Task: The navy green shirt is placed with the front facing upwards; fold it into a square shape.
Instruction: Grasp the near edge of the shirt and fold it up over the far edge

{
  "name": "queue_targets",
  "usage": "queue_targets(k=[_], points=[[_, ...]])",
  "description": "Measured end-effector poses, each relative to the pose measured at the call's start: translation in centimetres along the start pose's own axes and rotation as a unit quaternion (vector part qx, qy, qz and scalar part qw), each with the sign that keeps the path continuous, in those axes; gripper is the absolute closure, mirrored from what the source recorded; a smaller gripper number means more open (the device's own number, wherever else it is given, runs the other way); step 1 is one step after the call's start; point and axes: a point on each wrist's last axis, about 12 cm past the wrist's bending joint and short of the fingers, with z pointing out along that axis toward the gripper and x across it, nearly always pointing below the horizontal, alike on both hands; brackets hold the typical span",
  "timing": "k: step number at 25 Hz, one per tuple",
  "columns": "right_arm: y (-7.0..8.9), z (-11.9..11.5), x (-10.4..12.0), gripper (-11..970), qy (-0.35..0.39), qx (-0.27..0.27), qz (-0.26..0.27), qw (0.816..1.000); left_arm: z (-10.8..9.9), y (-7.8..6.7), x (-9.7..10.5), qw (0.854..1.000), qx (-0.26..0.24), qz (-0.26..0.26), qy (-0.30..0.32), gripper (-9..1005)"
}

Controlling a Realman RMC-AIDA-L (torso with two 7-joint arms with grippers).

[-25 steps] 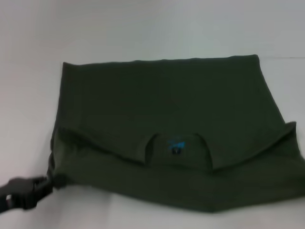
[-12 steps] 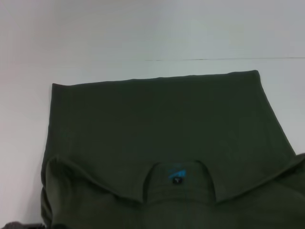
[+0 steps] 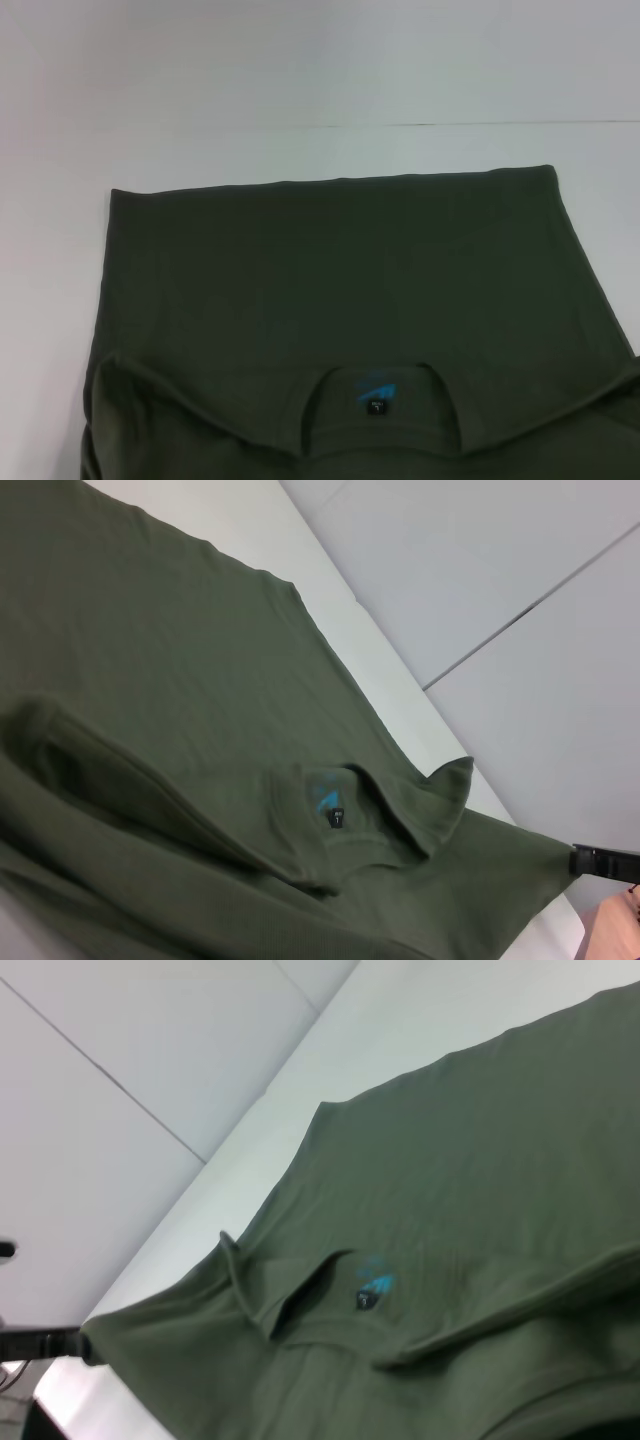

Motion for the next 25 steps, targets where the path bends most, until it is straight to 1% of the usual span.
queue_targets(k=[3, 5, 7, 10, 12, 13, 14, 16, 17, 19, 21, 25], points=[[-0.3, -0.1, -0.7, 924, -0.014, 0.007, -0.007, 1.000, 0.1, 0.1, -0.3, 1.000, 0.001, 0.003, -0.001, 976], [-0.6, 0.0, -1.9, 924, -0.030, 0.012, -0.019, 0.999, 0.2, 0.3, -1.3, 1.000, -0.001, 0.012, -0.010, 976], [-1.0, 0.4, -3.4, 924, -0.049, 0.015, -0.033, 0.998, 0.3, 0.7, -2.8, 0.999, -0.004, 0.025, -0.028, 976], [-1.8, 1.8, -5.8, 924, -0.068, 0.025, -0.051, 0.996, 0.8, 1.5, -5.7, 0.997, -0.006, 0.039, -0.061, 976], [-2.4, 2.9, -7.6, 924, -0.077, 0.039, -0.062, 0.994, 1.5, 2.2, -8.3, 0.995, -0.014, 0.049, -0.080, 976], [-2.7, 3.6, -8.6, 924, -0.082, 0.048, -0.069, 0.993, 1.7, 2.4, -9.0, 0.995, -0.020, 0.052, -0.084, 976], [-2.9, 3.9, -9.1, 924, -0.085, 0.053, -0.073, 0.992, 2.1, 2.9, -10.5, 0.994, -0.031, 0.058, -0.090, 976], [-3.5, 5.0, -10.6, 924, -0.095, 0.071, -0.081, 0.990, 2.8, 3.4, -12.5, 0.992, -0.050, 0.064, -0.097, 975], [-3.8, 5.6, -11.4, 924, -0.102, 0.081, -0.084, 0.988, 3.2, 3.7, -13.8, 0.991, -0.064, 0.065, -0.102, 975], [-4.4, 6.5, -12.5, 924, -0.110, 0.098, -0.084, 0.986, 4.1, 4.2, -15.9, 0.988, -0.087, 0.069, -0.111, 975], [-5.1, 7.7, -13.9, 924, -0.119, 0.120, -0.082, 0.982, 4.9, 4.6, -17.7, 0.984, -0.110, 0.073, -0.121, 975], [-6.0, 9.5, -15.9, 924, -0.137, 0.157, -0.079, 0.975, 6.0, 5.4, -20.0, 0.975, -0.157, 0.079, -0.138, 975]])
